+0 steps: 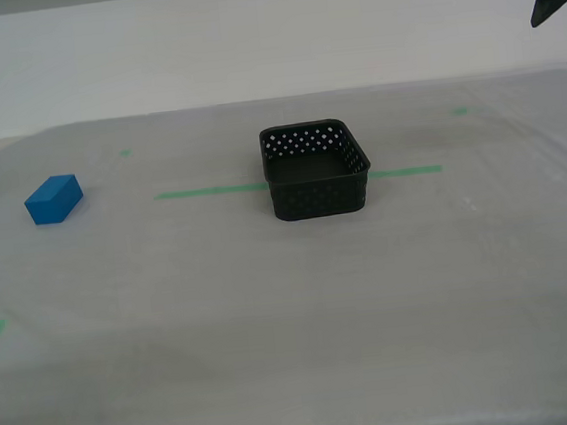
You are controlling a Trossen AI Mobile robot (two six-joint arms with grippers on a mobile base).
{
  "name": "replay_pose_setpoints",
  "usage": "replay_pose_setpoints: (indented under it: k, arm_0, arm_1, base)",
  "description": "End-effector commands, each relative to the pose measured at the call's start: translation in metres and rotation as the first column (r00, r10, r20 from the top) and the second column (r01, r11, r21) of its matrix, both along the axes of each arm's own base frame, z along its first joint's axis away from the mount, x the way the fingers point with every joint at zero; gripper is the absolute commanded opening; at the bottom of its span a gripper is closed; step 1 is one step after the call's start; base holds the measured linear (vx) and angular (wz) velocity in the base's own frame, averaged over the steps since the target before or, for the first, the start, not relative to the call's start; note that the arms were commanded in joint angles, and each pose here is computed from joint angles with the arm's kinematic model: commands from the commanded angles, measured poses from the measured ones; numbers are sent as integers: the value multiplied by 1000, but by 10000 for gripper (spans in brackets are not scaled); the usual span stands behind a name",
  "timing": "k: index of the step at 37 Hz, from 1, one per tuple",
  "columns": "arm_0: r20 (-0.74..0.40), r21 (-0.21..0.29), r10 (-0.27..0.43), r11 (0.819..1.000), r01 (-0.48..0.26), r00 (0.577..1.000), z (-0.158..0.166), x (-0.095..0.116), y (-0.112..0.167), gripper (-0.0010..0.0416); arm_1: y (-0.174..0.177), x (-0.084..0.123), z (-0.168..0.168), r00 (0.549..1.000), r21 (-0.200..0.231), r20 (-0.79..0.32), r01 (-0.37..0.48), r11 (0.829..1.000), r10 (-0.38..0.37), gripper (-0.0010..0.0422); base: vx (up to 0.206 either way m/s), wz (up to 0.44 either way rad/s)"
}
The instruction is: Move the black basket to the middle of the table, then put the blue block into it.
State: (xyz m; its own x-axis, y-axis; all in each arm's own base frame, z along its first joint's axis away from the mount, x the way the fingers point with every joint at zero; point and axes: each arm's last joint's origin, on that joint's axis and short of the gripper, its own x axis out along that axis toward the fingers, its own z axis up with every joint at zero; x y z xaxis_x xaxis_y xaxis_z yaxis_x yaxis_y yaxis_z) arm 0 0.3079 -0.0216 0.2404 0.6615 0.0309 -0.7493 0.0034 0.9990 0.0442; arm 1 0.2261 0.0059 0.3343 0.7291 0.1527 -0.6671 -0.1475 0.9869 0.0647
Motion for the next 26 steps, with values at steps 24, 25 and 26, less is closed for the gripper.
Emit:
replay_pose_setpoints:
  k: [24,25,26]
  arm_0:
    - [1,0,3,1000,-3,1000,0,0,0,394]
    - [1,0,3,1000,-3,1000,0,0,0,394]
    - [1,0,3,1000,-3,1000,0,0,0,394]
  arm_1:
    - [4,82,-43,936,42,-348,72,997,-53,0]
    - [5,85,-46,932,44,-359,74,996,-54,0]
    - [6,87,-49,928,44,-369,76,996,-54,0]
  base:
    - [0,0]
    - [0,0]
    - [0,0]
